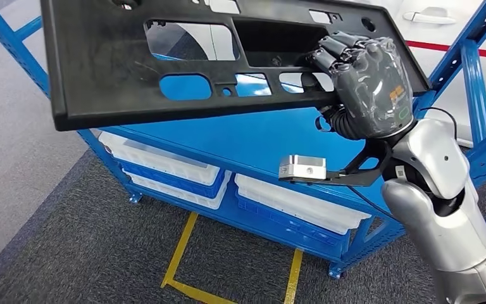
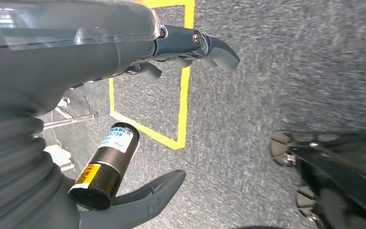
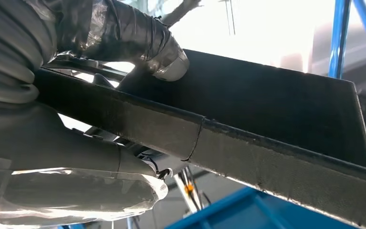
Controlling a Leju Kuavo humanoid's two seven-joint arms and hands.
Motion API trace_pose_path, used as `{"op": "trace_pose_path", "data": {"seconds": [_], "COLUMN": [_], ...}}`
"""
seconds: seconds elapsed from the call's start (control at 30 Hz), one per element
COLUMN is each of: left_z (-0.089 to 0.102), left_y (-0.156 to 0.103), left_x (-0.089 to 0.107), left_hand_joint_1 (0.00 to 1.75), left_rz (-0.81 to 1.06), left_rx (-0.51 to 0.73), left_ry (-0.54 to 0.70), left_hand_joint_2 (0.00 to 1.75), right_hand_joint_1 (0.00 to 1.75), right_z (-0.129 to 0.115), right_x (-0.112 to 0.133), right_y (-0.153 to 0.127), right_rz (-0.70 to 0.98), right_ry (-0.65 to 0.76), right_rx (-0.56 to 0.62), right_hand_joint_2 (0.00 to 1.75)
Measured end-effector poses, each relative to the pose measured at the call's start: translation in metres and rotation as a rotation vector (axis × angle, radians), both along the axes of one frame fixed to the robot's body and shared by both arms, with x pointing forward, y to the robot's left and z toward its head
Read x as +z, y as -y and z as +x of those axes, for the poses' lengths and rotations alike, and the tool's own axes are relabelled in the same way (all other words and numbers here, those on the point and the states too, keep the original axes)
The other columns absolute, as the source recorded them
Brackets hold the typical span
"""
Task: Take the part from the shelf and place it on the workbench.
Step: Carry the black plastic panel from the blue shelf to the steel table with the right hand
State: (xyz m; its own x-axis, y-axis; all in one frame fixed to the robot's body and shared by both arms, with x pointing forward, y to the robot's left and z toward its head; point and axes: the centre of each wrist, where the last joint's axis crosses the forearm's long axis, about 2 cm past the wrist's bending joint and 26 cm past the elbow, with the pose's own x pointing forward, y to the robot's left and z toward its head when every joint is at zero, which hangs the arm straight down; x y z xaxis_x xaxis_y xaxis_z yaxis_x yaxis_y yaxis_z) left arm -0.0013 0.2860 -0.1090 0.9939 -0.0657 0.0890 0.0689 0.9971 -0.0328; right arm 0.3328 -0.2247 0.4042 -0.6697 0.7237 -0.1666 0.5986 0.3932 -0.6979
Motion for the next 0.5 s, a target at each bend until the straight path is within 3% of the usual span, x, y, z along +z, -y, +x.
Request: {"op": "trace_pose_path", "data": {"seconds": [0.5], "left_z": [0.0], "left_y": [-0.006], "left_x": [0.001], "left_hand_joint_1": [0.0], "left_rz": [0.002], "left_rx": [0.014], "left_ry": [-0.014], "left_hand_joint_2": [1.75], "right_hand_joint_1": [1.75], "right_z": [0.002], "right_x": [-0.019], "right_y": [0.015], "right_rz": [0.008], "right_ry": [-0.068], "right_rx": [-0.042], "right_hand_joint_2": [1.75]}}
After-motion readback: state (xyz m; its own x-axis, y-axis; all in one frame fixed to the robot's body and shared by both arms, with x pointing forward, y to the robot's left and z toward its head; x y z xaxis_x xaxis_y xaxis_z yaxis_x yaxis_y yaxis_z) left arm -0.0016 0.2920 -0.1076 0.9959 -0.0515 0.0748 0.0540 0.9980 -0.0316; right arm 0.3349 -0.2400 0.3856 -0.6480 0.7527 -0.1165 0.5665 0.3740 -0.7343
